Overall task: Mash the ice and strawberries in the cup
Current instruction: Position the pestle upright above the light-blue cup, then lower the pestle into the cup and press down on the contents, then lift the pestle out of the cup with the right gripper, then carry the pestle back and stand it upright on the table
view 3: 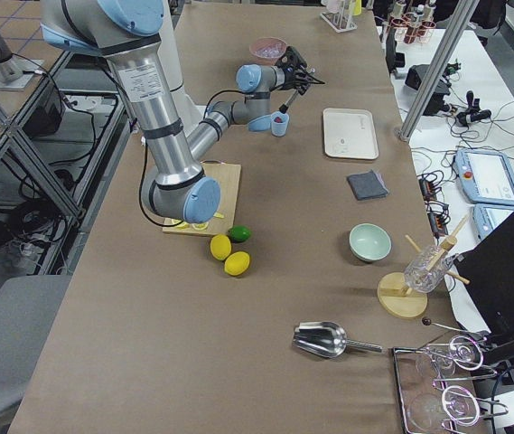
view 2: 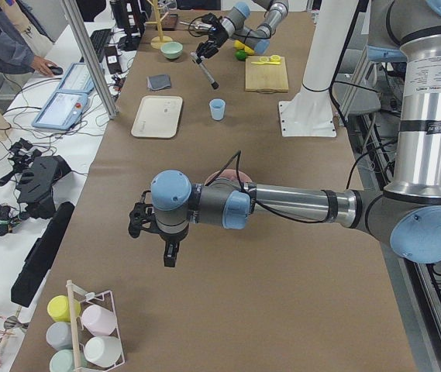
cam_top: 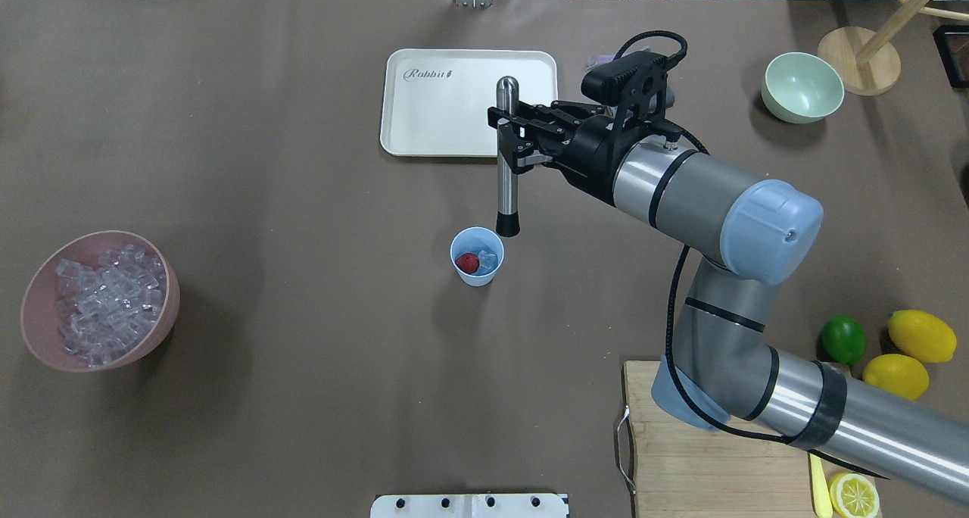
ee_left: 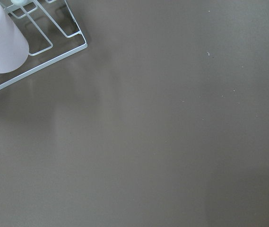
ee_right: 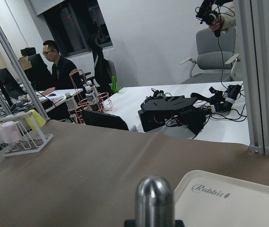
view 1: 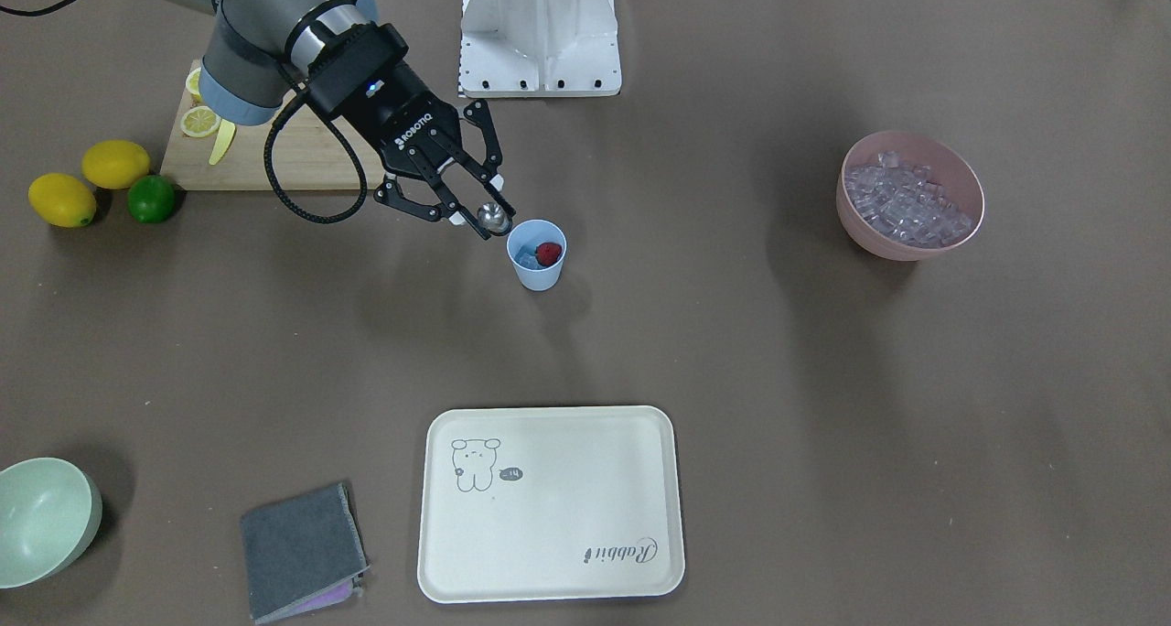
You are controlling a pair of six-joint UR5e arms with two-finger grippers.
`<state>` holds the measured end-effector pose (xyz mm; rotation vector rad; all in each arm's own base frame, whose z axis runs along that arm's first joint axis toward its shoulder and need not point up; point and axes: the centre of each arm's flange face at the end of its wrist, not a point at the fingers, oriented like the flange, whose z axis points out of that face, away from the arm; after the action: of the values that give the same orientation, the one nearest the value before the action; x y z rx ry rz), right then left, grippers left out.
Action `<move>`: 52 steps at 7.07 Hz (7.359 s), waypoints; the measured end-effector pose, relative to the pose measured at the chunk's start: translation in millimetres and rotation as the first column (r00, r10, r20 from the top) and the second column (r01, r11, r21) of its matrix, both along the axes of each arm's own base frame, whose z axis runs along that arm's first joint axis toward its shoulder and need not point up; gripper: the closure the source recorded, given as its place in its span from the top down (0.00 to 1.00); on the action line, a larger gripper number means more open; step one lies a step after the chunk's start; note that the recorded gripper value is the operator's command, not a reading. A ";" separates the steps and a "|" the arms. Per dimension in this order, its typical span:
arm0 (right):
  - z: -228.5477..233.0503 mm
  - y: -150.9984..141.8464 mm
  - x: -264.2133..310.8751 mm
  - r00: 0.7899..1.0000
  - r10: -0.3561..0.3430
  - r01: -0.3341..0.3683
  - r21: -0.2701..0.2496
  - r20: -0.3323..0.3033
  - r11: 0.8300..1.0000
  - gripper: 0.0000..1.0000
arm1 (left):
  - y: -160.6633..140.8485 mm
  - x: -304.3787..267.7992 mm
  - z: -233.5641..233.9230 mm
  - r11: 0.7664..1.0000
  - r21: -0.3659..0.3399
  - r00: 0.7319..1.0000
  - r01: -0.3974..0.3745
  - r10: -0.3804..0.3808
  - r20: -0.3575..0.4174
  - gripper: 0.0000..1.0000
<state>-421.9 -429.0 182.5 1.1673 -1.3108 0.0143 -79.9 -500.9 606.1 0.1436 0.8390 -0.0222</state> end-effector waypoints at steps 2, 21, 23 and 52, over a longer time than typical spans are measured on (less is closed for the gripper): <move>-7.5 -4.3 -10.9 0.998 0.037 -0.037 0.015 0.042 0.999 0.00 | 3.5 0.4 4.1 1.000 -0.008 1.000 0.000 0.000 0.000 0.97; 16.1 0.3 -60.7 0.998 0.022 -0.022 0.006 0.054 1.000 0.00 | 1.3 0.4 7.2 1.000 -0.017 1.000 0.000 0.000 -0.001 0.97; 20.9 9.2 -70.8 0.999 0.007 -0.007 0.000 0.046 1.000 0.00 | 2.4 0.4 8.0 1.000 -0.017 1.000 0.000 0.000 -0.001 0.97; 357.1 -142.7 155.2 0.828 -0.532 0.108 -0.881 -0.177 0.461 1.00 | 3.9 0.7 3.1 1.000 -0.005 1.000 -0.001 0.001 -0.003 0.97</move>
<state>-266.7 -571.7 539.6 0.0103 -0.8888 0.0935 -79.2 -497.0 609.1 0.1387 0.8421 -0.0234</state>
